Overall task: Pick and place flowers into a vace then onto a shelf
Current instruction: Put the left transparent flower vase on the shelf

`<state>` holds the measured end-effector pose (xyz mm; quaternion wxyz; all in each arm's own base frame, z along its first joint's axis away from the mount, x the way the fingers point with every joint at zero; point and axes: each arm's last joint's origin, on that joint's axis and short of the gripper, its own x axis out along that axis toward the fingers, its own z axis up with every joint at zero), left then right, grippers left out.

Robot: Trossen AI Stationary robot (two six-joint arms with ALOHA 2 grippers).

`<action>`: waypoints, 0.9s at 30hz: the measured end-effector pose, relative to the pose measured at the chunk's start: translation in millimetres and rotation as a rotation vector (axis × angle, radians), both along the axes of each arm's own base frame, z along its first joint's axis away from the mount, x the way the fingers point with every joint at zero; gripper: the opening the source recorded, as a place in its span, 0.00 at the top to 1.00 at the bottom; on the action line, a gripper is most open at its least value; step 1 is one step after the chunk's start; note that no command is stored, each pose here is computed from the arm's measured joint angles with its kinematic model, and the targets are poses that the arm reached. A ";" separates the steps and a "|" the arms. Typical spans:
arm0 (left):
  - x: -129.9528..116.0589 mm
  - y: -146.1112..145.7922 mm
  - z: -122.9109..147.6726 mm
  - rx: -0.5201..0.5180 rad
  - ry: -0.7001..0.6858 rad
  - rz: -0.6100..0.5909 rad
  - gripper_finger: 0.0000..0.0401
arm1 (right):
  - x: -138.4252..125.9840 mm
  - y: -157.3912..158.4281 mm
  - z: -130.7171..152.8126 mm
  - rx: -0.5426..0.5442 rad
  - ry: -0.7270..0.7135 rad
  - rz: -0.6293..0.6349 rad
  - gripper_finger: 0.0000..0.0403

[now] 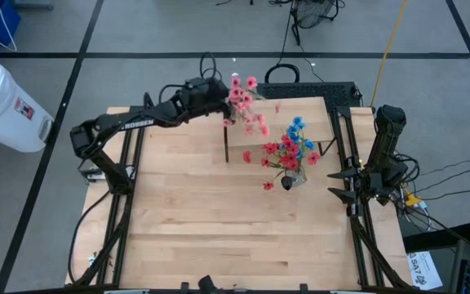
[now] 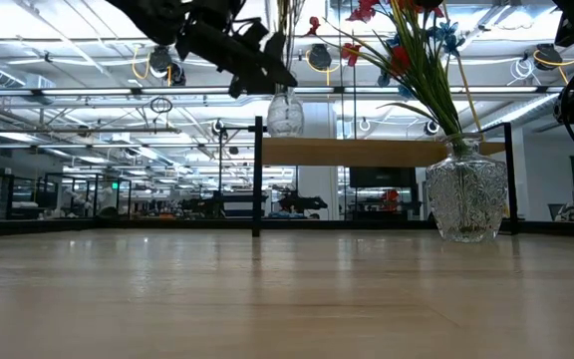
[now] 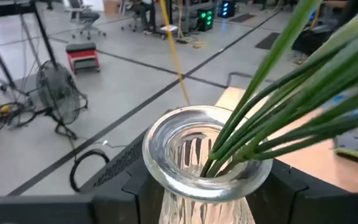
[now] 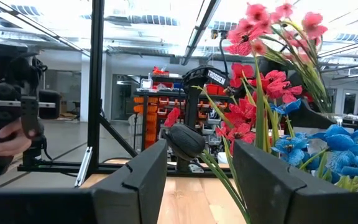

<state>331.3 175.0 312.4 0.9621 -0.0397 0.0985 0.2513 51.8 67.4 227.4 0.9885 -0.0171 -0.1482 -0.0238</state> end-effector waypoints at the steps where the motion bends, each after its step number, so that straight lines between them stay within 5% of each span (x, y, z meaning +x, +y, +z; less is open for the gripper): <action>1: -0.4 1.8 -1.7 -0.004 0.008 0.005 0.50 | 0.0 0.0 0.1 0.000 0.000 0.000 0.56; 12: -3.1 8.0 -5.9 -0.053 0.016 0.005 0.57 | 0.0 0.0 0.0 0.000 0.000 0.000 0.56; 19: -5.7 7.0 -19.5 -0.072 0.053 0.012 0.44 | 0.0 0.0 0.0 0.000 0.000 0.000 0.57; 27: -5.2 3.3 -26.0 -0.062 0.045 0.020 0.47 | 0.0 0.0 0.1 0.000 0.000 0.000 0.56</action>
